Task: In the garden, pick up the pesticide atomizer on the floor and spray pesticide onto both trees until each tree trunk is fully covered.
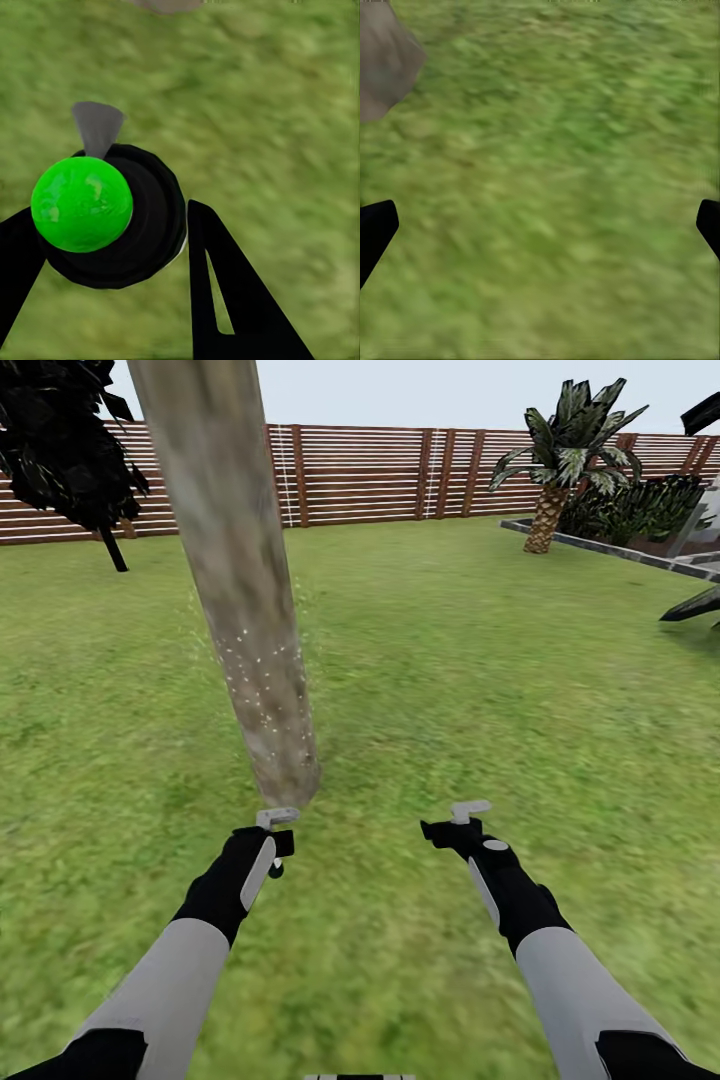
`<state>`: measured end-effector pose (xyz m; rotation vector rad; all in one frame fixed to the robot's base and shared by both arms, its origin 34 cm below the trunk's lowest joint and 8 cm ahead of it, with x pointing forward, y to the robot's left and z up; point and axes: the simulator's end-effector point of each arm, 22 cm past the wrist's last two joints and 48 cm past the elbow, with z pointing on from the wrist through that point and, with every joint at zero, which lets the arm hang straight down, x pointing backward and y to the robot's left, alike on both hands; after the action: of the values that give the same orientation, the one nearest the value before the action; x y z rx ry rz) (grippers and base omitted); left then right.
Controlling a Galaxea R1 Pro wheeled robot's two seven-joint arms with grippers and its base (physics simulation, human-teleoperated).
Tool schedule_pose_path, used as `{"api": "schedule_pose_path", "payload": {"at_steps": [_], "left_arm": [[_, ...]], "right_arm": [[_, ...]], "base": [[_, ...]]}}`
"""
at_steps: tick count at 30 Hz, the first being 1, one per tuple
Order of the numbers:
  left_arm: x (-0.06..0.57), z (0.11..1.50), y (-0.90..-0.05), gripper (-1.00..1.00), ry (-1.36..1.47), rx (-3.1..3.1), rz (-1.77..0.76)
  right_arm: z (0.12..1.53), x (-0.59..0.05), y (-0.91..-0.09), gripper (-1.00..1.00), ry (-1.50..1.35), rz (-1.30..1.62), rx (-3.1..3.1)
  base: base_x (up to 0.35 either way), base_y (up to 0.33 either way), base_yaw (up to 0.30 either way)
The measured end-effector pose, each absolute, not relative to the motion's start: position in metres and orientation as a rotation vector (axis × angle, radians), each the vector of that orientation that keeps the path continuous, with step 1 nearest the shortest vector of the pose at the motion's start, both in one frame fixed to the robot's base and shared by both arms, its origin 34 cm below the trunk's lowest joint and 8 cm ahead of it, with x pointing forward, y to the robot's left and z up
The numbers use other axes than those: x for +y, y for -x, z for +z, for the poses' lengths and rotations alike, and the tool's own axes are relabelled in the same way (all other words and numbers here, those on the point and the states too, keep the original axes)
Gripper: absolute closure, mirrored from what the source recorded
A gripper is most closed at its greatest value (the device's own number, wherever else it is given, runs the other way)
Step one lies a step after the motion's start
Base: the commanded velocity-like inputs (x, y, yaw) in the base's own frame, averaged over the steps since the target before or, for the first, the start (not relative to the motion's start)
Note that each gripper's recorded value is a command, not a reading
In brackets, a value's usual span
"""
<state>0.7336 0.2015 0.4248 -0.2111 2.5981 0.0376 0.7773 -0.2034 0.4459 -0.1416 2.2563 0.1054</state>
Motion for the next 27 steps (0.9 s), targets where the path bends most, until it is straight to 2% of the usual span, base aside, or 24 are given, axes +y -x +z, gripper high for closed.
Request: {"api": "schedule_pose_path", "payload": {"at_steps": [7,13,20,27], "left_arm": [[0.199,0.424,-0.733,1.00,0.217,2.600,0.027],[0.197,0.423,-0.732,1.00,0.225,2.604,0.015],[0.197,0.424,-0.733,1.00,0.226,2.603,0.011],[0.189,0.419,-0.728,1.00,0.224,2.616,-0.001]], "right_arm": [[0.446,-0.204,-0.777,-1.00,0.141,0.105,2.257],[0.446,-0.204,-0.777,-1.00,0.140,0.105,2.257],[0.446,-0.203,-0.777,-1.00,0.142,0.106,2.257],[0.444,-0.202,-0.776,-1.00,0.142,0.108,2.261]], "base": [[0.021,0.034,0.000],[0.044,-0.092,0.000],[-0.040,0.244,0.000],[-0.250,0.218,0.000]]}}
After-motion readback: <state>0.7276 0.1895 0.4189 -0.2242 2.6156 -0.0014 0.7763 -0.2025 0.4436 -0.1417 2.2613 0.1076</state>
